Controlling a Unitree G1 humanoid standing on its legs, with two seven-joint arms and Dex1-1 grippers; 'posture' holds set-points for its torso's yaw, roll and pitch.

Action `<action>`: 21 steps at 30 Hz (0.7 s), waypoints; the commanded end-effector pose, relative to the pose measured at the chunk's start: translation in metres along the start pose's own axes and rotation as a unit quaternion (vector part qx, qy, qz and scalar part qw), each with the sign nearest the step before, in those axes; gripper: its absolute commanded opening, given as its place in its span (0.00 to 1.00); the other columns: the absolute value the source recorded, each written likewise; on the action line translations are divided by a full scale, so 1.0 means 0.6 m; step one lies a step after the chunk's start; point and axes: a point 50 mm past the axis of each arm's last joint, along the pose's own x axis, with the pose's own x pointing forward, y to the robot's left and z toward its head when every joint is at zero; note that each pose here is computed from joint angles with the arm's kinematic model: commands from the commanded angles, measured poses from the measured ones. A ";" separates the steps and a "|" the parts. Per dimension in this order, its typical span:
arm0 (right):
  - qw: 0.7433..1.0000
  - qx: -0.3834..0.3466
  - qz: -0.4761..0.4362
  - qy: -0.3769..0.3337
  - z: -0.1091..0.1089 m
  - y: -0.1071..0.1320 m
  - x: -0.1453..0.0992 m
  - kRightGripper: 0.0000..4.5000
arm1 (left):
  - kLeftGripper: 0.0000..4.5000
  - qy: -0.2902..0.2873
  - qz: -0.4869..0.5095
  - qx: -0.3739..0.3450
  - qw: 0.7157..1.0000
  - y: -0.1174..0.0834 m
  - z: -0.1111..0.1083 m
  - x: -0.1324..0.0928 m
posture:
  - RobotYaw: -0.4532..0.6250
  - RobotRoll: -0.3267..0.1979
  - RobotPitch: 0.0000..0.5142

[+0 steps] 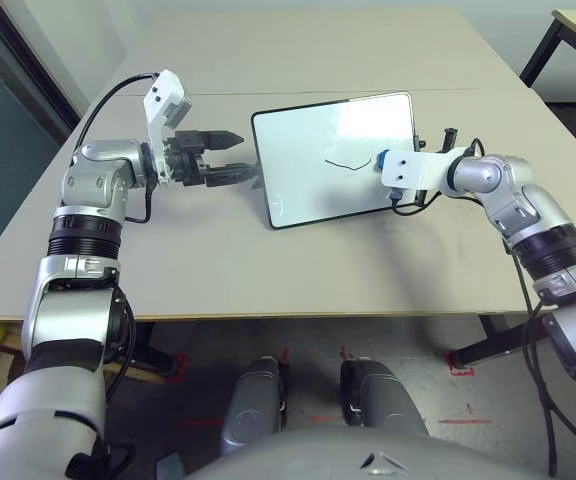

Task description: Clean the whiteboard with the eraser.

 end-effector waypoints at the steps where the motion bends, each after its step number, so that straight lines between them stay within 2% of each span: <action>1: 1.000 -0.001 0.022 0.001 0.004 0.016 0.009 0.04 | 1.00 -0.001 -0.002 0.005 1.000 0.000 0.004 0.003 | 0.55 0.62 0.17; 9: 0.998 -0.017 0.037 -0.046 0.051 0.036 0.023 0.04 | 1.00 -0.002 0.002 0.005 1.000 0.000 0.004 -0.001 | 0.57 0.62 0.16; 21: 0.995 -0.024 0.036 -0.089 0.105 0.036 0.031 0.04 | 1.00 -0.007 0.005 0.005 1.000 0.000 0.005 -0.003 | 0.57 0.62 0.15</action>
